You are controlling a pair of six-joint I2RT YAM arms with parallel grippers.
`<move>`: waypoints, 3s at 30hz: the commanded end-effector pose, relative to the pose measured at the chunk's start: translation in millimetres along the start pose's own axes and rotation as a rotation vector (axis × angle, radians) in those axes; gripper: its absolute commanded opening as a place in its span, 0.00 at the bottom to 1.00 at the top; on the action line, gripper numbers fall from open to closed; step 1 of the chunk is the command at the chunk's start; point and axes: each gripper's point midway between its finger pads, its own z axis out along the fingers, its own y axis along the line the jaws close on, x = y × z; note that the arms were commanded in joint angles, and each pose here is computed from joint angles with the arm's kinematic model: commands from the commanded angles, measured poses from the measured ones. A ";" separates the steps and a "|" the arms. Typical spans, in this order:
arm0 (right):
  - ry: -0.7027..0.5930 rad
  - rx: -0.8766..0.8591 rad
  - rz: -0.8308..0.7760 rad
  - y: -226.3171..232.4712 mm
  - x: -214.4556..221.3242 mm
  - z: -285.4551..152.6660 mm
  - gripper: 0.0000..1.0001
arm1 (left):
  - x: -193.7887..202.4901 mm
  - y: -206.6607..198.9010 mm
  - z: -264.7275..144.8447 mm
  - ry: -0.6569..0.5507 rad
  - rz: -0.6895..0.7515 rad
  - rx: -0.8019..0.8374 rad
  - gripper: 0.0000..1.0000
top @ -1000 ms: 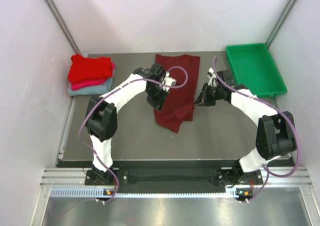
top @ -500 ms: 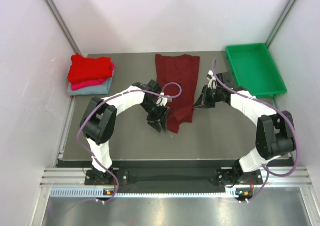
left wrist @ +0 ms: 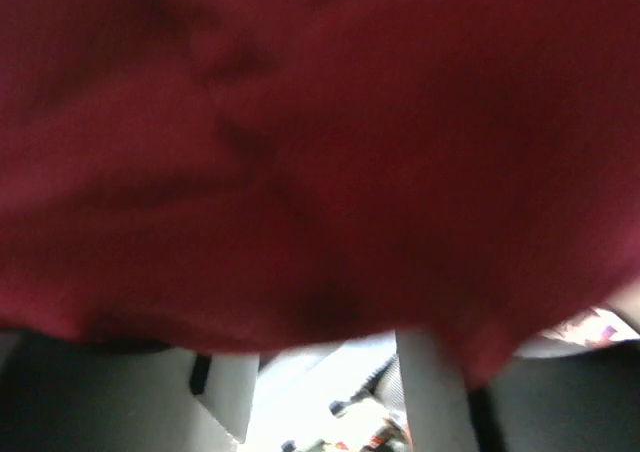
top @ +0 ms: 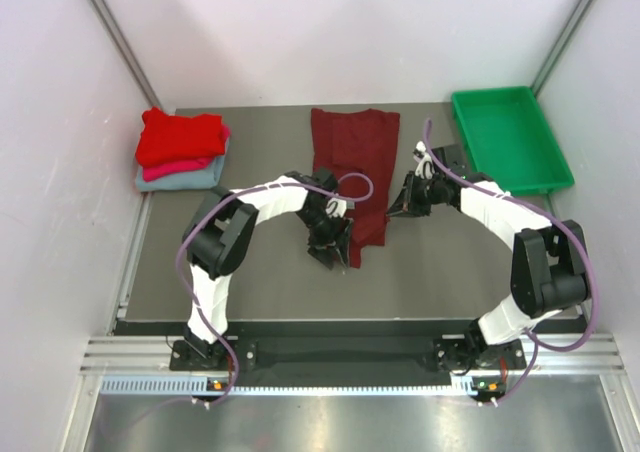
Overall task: Fold and stack the t-shirts
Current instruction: Fold the tshirt
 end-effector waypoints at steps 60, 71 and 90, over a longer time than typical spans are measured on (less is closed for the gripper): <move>-0.060 0.013 -0.016 -17.8 -16.3 -2.6 0.00 | -44.2 -37.1 19.1 -0.210 1.178 -0.559 0.50; -0.058 0.012 -0.013 -18.4 -16.0 -1.2 0.00 | -32.9 -27.4 33.2 -0.138 1.163 -0.520 0.50; -0.083 0.009 -0.022 -16.5 -19.8 -7.1 0.00 | -16.3 -31.7 19.6 -0.118 1.119 -0.494 0.00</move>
